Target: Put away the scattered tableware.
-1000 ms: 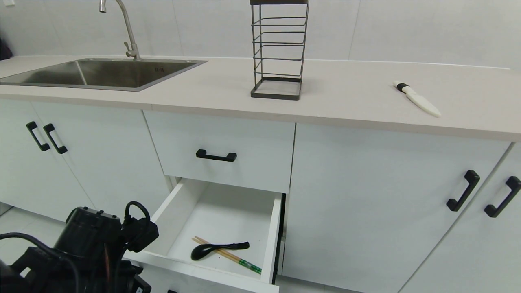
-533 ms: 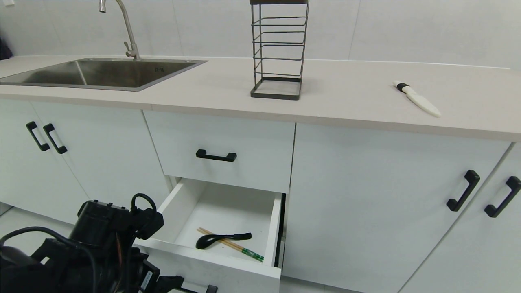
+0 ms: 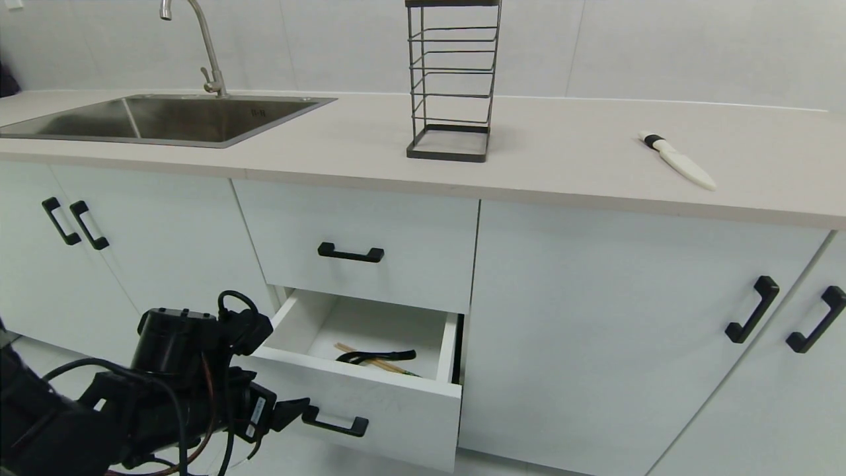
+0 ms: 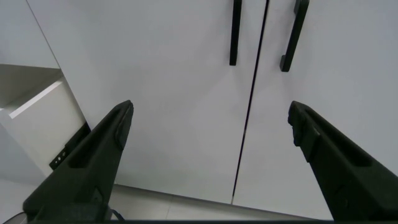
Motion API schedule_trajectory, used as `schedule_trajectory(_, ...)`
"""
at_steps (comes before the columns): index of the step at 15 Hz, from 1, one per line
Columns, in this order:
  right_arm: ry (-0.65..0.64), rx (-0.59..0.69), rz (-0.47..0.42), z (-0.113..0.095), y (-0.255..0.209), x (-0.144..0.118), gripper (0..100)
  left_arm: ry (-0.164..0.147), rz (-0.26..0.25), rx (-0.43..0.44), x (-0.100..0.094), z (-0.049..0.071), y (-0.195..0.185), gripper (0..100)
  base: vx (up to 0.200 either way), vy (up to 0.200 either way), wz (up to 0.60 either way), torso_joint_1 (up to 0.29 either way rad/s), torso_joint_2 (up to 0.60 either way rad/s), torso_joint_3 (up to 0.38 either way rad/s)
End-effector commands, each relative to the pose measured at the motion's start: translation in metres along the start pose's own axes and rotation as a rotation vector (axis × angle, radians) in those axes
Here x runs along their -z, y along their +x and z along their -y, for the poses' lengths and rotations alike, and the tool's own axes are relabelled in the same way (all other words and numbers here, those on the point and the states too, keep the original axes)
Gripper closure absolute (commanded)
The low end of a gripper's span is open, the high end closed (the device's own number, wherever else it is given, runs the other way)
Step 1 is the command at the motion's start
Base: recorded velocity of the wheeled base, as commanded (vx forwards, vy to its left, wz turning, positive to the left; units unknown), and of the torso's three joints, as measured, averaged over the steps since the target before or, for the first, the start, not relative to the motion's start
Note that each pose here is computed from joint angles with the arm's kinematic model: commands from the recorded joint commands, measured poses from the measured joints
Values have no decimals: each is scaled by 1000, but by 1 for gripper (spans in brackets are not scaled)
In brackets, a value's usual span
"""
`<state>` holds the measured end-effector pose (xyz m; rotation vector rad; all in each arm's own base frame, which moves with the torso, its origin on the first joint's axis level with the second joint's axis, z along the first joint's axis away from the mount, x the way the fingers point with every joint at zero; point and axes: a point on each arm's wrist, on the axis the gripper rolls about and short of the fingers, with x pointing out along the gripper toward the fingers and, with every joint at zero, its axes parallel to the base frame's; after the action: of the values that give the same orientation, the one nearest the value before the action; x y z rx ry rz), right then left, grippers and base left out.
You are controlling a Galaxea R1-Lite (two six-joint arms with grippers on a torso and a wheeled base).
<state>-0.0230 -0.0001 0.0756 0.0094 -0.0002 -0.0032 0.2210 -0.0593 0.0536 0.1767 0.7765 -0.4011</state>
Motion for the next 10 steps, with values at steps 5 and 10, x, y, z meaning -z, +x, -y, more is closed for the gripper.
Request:
schedule_trajectory(5,0,0,-2,0,0,0,0,-15,52,-21,-5,-12,35,0,0,0,0,0,0,0)
schedule_trajectory(10,0,1,-2,0,0,0,0,-25,152,-15,-17,-23,49,0,0,0,0,0,0,0)
